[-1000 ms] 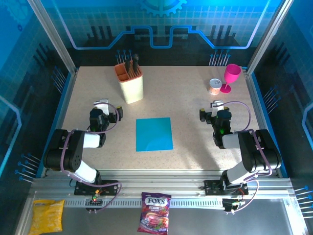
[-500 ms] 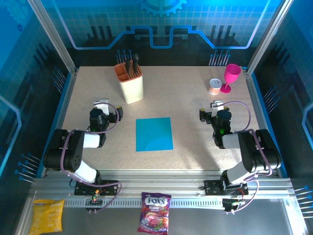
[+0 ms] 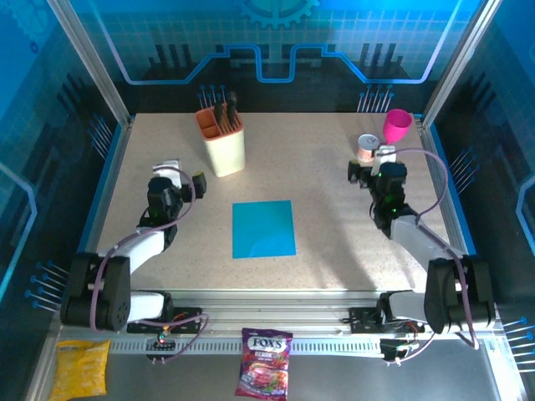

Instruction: Fold a paper plane with a square sheet of paper (pick it up from the middle)

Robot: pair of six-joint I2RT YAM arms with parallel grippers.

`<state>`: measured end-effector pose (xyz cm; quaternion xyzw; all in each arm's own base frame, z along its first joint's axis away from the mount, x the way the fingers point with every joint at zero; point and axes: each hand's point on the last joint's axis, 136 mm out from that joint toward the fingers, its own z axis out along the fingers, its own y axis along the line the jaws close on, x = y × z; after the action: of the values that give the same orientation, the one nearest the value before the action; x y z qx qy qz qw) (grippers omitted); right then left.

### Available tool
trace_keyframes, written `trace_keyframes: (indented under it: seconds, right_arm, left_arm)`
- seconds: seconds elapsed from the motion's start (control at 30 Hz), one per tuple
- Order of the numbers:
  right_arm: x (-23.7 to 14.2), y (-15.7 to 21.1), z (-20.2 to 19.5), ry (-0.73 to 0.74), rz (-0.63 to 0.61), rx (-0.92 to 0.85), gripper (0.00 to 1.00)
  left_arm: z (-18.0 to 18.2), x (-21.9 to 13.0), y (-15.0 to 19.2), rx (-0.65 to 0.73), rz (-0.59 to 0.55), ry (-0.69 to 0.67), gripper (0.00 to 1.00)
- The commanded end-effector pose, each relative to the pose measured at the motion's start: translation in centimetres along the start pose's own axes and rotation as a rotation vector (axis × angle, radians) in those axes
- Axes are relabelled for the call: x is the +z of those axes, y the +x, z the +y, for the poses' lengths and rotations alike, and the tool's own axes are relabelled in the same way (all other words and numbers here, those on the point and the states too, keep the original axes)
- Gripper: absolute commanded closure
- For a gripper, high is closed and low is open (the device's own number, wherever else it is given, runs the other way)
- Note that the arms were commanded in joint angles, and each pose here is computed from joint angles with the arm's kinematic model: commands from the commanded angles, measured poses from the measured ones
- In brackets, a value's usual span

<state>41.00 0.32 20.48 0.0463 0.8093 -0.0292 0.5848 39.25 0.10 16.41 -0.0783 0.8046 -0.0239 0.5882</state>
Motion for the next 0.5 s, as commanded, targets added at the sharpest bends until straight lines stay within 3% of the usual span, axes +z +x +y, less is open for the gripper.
trace_keyframes:
  seconds: [0.0,0.07,0.23,0.47]
  right_arm:
    - [-1.7,1.9,-3.0,0.104,0.202,0.206,0.01]
    - [-2.3,1.6,-2.9,0.074,0.226,0.274,0.01]
    - [-4.8,0.7,0.8,-0.165,0.217,0.316,0.01]
    - [-7.5,2.6,4.6,-0.294,0.338,0.322,0.01]
  left_arm:
    - [-0.6,-1.6,-1.8,-0.138,0.081,-0.008,0.00]
    - [-2.3,-2.7,-2.9,-0.175,0.125,0.027,0.00]
    - [-8.1,-5.4,-3.2,-0.182,0.273,0.130,0.00]
    - [-15.0,-8.3,-0.7,-0.189,0.438,0.203,0.00]
